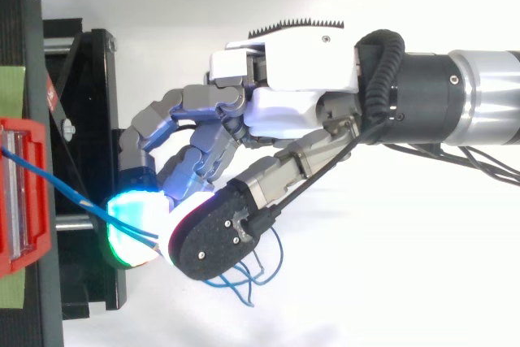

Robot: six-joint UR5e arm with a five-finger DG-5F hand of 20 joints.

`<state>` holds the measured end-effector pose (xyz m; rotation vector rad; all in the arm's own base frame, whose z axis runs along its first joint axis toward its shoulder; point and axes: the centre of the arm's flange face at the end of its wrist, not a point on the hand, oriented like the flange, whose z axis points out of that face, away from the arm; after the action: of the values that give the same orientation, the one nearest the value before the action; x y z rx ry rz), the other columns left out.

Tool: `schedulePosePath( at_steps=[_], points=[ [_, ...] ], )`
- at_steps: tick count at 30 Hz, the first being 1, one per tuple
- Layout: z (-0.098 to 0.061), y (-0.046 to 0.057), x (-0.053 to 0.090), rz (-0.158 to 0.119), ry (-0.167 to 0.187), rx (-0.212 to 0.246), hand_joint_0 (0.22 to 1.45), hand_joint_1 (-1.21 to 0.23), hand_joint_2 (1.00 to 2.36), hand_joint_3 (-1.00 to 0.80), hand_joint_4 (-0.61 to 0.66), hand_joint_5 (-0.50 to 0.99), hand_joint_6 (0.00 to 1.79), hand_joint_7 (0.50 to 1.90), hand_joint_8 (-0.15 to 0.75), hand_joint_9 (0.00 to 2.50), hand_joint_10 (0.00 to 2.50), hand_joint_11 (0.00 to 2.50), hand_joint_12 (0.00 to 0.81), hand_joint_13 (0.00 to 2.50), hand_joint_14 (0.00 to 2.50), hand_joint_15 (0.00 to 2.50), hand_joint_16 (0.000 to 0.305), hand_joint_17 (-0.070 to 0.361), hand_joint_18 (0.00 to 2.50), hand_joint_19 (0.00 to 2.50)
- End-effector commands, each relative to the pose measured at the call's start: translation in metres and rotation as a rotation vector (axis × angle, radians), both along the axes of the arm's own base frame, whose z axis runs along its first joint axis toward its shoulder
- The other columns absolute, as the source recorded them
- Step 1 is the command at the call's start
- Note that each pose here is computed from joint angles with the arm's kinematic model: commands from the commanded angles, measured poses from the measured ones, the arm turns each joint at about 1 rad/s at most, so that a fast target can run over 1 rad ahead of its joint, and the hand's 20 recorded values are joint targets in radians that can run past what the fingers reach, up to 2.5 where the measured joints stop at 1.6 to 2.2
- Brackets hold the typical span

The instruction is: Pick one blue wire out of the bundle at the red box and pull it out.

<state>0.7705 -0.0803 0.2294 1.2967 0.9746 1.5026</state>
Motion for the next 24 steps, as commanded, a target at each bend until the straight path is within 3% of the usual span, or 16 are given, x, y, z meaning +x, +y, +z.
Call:
schedulePosePath(
  at_steps=[1, 17, 20, 24],
  points=[
    [0.0, -0.0011, -0.0001, -0.001, 0.0, 0.005, 0.6, -0.8, 1.01, -0.32, 0.19, -0.19, 0.88, 0.97, 0.271, 0.9, 0.02, 1.12, 0.361, 0.94, 0.03, 0.98, 0.06, 0.135, 0.43, 0.46],
    [-0.0007, 0.0024, -0.0004, 0.024, 0.001, 0.006, 0.61, -0.78, 1.02, -0.17, 0.14, -0.21, 0.89, 0.96, 0.268, 0.89, 0.02, 1.12, 0.357, 0.93, 0.03, 0.97, 0.06, 0.135, 0.44, 0.46],
    [-0.0007, 0.0024, -0.0004, 0.025, 0.001, 0.012, 0.57, -0.68, 1.02, -0.2, 0.19, -0.2, 0.88, 0.9, 0.273, 0.9, 0.02, 1.1, 0.366, 0.93, 0.03, 0.98, 0.061, 0.137, 0.42, 0.48],
    [-0.0005, 0.0012, -0.0004, 0.025, 0.0, 0.02, 0.54, -0.58, 1.01, -0.32, 0.22, -0.16, 0.78, 0.98, 0.289, 0.92, 0.02, 1.08, 0.379, 0.94, 0.03, 0.99, 0.063, 0.141, 0.41, 0.5]
  ],
)
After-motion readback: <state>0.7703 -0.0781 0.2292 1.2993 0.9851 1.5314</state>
